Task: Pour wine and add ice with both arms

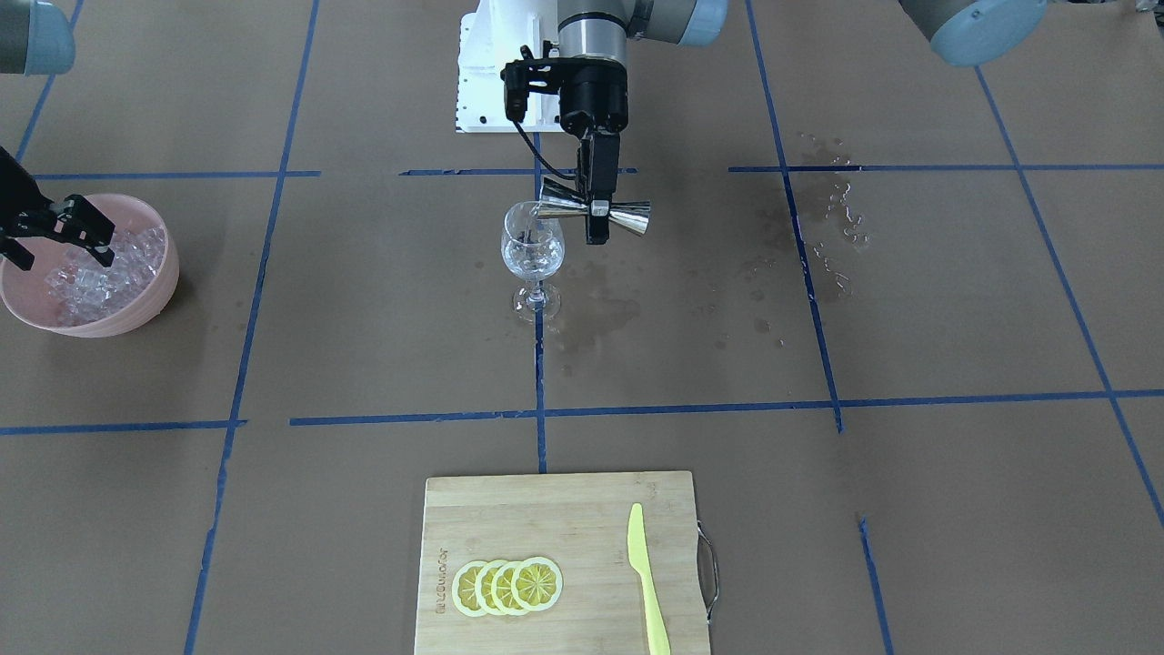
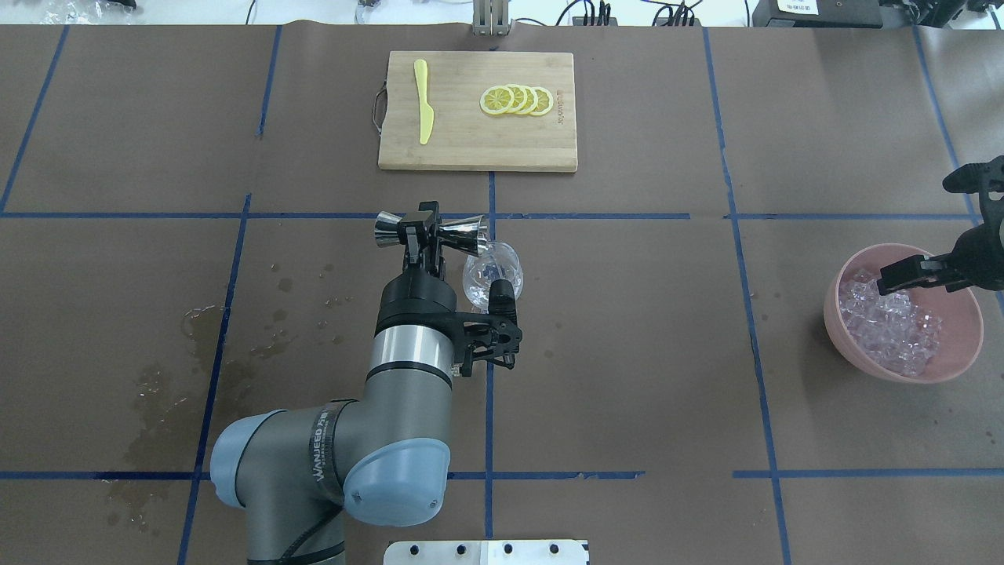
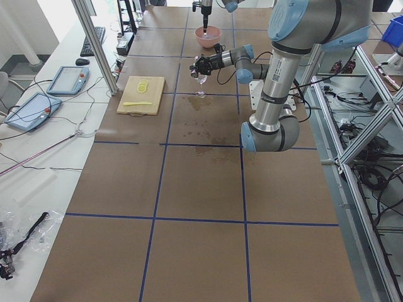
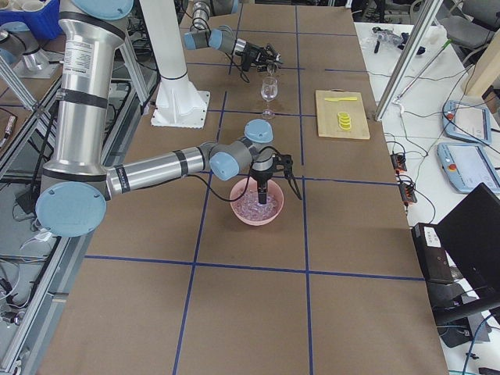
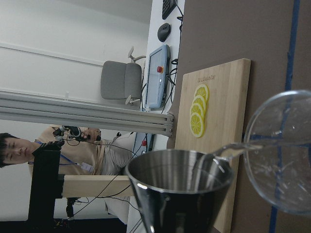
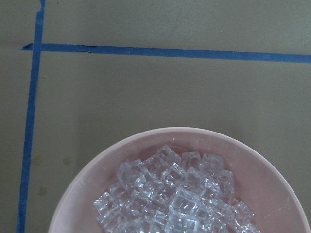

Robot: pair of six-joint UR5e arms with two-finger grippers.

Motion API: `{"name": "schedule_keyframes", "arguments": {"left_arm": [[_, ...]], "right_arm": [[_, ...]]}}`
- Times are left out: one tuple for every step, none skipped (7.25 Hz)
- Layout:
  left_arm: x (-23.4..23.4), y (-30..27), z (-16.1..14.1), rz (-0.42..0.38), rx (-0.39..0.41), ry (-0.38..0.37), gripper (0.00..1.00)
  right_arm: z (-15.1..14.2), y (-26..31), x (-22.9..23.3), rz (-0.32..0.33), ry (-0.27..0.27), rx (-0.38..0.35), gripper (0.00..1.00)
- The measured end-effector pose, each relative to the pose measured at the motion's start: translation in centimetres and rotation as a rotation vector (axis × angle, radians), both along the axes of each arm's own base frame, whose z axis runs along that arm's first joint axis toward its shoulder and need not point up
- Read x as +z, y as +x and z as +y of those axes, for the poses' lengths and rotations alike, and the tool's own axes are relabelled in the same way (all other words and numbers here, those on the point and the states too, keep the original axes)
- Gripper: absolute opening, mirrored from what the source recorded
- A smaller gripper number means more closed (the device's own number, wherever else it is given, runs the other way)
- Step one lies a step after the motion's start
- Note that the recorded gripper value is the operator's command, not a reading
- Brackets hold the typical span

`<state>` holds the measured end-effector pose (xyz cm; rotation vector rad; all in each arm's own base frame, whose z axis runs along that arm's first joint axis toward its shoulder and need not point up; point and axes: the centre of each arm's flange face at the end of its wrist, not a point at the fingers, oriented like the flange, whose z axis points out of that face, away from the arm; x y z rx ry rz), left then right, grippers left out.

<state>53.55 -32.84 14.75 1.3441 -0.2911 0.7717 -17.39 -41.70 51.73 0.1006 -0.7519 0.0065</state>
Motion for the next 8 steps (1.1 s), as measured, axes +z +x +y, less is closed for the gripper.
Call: {"name": "schedule_keyframes", "arguments": {"left_arm": [[-0.1, 0.0, 0.0, -0.016, -0.003, 0.004, 0.0], [-0.1, -0.1, 0.0, -0.024, -0.006, 0.007, 0.0], [-0.2, -0.1, -0.1, -0.025, -0.008, 0.008, 0.0], [-0.3, -0.2, -0.1, -0.021, -0.01, 0.009, 0.0], [-0.4, -0.4, -0.2, -0.011, -0.012, 0.009, 0.0], [-0.6, -0.7, -0.2, 0.0, -0.015, 0.01, 0.0], [-0.6, -1.0, -0.3, 0.004, -0.017, 0.011, 0.0], [-0.5, -1.3, -0.3, 0.006, -0.019, 0.011, 0.0]], "right_arm": [[0.0, 0.0, 0.0, 0.0, 0.0, 0.0, 1.0], [0.0, 0.0, 0.0, 0.0, 0.0, 0.0, 1.0], [0.0, 0.0, 0.0, 0.0, 0.0, 0.0, 1.0], [0.0, 0.0, 0.0, 0.0, 0.0, 0.0, 1.0], [0.0, 0.0, 0.0, 0.0, 0.001, 0.0, 1.0], [0.0, 0.0, 0.0, 0.0, 0.001, 0.001, 1.0], [0.0, 0.0, -0.1, 0.0, 0.0, 0.001, 1.0], [0.0, 0.0, 0.0, 0.001, -0.001, 0.001, 1.0]]}}
